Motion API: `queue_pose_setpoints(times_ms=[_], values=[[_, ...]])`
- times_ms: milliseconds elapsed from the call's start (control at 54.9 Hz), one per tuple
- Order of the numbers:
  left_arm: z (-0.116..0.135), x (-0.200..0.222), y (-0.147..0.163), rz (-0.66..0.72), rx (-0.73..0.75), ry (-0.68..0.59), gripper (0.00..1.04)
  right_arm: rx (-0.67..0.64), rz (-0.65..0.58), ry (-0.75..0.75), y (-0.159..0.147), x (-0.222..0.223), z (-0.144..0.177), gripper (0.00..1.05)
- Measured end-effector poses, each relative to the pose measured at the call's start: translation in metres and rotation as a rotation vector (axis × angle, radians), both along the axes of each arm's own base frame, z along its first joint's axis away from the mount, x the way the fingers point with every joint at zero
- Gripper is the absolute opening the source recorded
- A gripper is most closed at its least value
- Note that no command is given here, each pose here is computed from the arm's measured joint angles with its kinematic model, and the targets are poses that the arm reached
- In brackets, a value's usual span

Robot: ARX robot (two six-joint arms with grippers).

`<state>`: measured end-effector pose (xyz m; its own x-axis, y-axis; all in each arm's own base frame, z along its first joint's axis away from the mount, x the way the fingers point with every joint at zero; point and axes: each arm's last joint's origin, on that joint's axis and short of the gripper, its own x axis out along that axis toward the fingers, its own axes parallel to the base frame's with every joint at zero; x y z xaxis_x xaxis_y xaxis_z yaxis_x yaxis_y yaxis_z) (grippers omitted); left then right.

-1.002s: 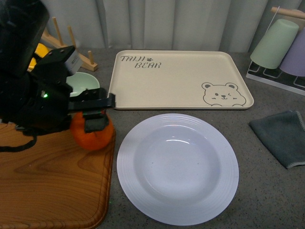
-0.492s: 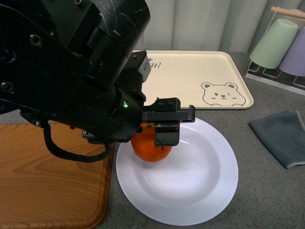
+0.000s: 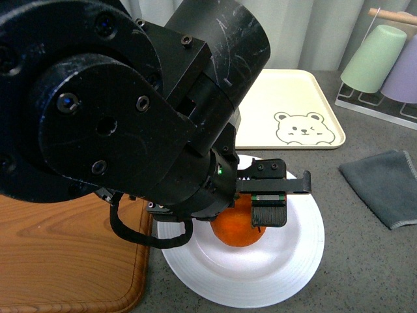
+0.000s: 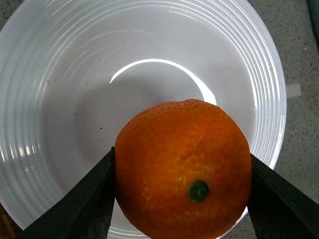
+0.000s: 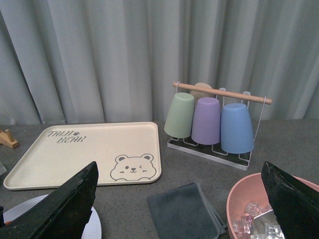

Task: Place orange and plate with both arms

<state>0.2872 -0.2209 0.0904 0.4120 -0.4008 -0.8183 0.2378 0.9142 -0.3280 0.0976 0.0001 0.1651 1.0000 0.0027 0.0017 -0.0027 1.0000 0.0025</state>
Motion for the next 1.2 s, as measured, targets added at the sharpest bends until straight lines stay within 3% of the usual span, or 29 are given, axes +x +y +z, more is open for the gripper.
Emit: queue_pose_setpoints(times_ms=[237,437,601,947,1075,1202], values=[[0.0,0.0,0.0,0.009,0.002,0.0,1.0,0.0,0.0,0.0,0.0,0.0,0.0,0.96],[0.004,0.003,0.005,0.041,-0.009,-0.004,0.98,0.0,0.0,0.0,0.0,0.0,0.0,0.96],[0.027,0.007,0.023,0.112,-0.022,-0.08,0.98,0.0,0.0,0.0,0.0,0.0,0.0,0.96],[0.066,-0.006,0.099,0.348,0.079,-0.337,0.98,0.0,0.0,0.0,0.0,0.0,0.0,0.96],[0.055,-0.021,0.127,0.415,0.147,-0.754,0.78,0.0,0.002,0.0,0.0,0.0,0.0,0.96],[0.065,-0.048,0.152,0.421,0.128,-1.006,0.57,0.0,0.0,0.001,0.0,0.0,0.0,0.96]])
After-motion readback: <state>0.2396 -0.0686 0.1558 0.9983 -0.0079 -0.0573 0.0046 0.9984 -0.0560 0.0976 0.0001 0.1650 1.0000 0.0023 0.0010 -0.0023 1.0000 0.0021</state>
